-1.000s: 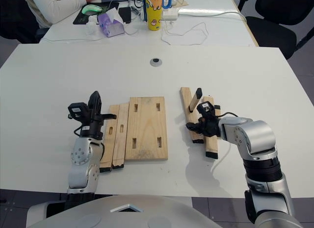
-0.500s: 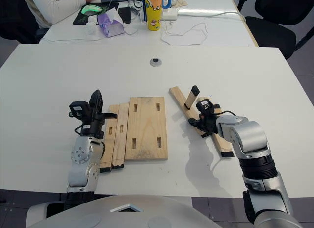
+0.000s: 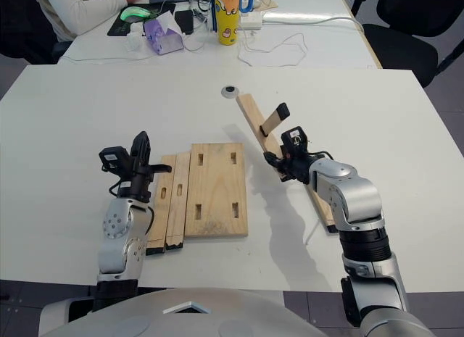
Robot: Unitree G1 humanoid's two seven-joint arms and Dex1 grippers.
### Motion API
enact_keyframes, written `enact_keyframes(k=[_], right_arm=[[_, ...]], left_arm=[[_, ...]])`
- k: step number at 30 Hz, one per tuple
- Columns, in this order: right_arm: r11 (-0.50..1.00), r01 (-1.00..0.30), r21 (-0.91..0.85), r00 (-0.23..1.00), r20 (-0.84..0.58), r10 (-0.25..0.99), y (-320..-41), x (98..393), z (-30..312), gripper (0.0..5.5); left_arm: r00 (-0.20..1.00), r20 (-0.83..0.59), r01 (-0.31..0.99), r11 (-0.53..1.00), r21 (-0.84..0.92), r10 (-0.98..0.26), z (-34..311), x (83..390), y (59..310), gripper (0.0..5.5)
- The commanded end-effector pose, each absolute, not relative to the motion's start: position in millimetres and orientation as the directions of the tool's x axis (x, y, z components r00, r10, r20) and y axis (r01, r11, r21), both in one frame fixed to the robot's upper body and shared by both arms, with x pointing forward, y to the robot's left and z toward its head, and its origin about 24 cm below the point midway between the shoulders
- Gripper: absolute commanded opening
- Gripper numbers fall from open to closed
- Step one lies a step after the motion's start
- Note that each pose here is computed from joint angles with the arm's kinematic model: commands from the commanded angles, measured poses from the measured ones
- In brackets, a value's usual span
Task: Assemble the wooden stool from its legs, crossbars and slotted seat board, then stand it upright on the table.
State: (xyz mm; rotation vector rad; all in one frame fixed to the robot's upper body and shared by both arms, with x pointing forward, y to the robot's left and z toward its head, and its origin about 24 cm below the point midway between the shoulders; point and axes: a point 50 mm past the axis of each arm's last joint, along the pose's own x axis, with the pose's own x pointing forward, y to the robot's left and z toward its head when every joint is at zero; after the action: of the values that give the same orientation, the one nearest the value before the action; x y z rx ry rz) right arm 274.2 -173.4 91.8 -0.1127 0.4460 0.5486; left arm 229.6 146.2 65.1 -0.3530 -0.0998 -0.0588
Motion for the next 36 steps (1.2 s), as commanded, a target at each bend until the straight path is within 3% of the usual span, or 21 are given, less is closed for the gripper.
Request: enact_keyframes(k=[1,7,13,28,36], right_arm=[[0.725,-0.672,-0.151,0.732,-0.286,0.619,-162.0,278.4,117.8,2.06],[0.541,-0.803,-0.249,0.592,-0.233,0.771,-153.4,273.5,128.9,2.06],[0.442,-0.855,-0.27,0.503,-0.225,0.835,-148.7,264.1,129.5,2.06],[0.415,-0.858,-0.304,0.485,-0.208,0.849,-140.8,260.4,127.8,2.06],[0.462,-0.848,-0.26,0.515,-0.194,0.835,-143.0,265.1,128.4,2.06]], left_arm=[[0.964,0.126,0.263,0.766,-0.587,-0.235,78.8,229.3,125.7,0.6],[0.903,0.193,0.392,0.55,-0.738,-0.384,95.3,229.1,115.5,1.43],[0.881,0.221,0.423,0.487,-0.764,-0.419,103.5,233.1,115.9,2.27],[0.841,0.291,0.495,0.43,-0.755,-0.456,124.1,235.5,111.6,2.29],[0.857,0.205,0.449,0.489,-0.748,-0.473,103.4,226.5,122.3,2.29]])
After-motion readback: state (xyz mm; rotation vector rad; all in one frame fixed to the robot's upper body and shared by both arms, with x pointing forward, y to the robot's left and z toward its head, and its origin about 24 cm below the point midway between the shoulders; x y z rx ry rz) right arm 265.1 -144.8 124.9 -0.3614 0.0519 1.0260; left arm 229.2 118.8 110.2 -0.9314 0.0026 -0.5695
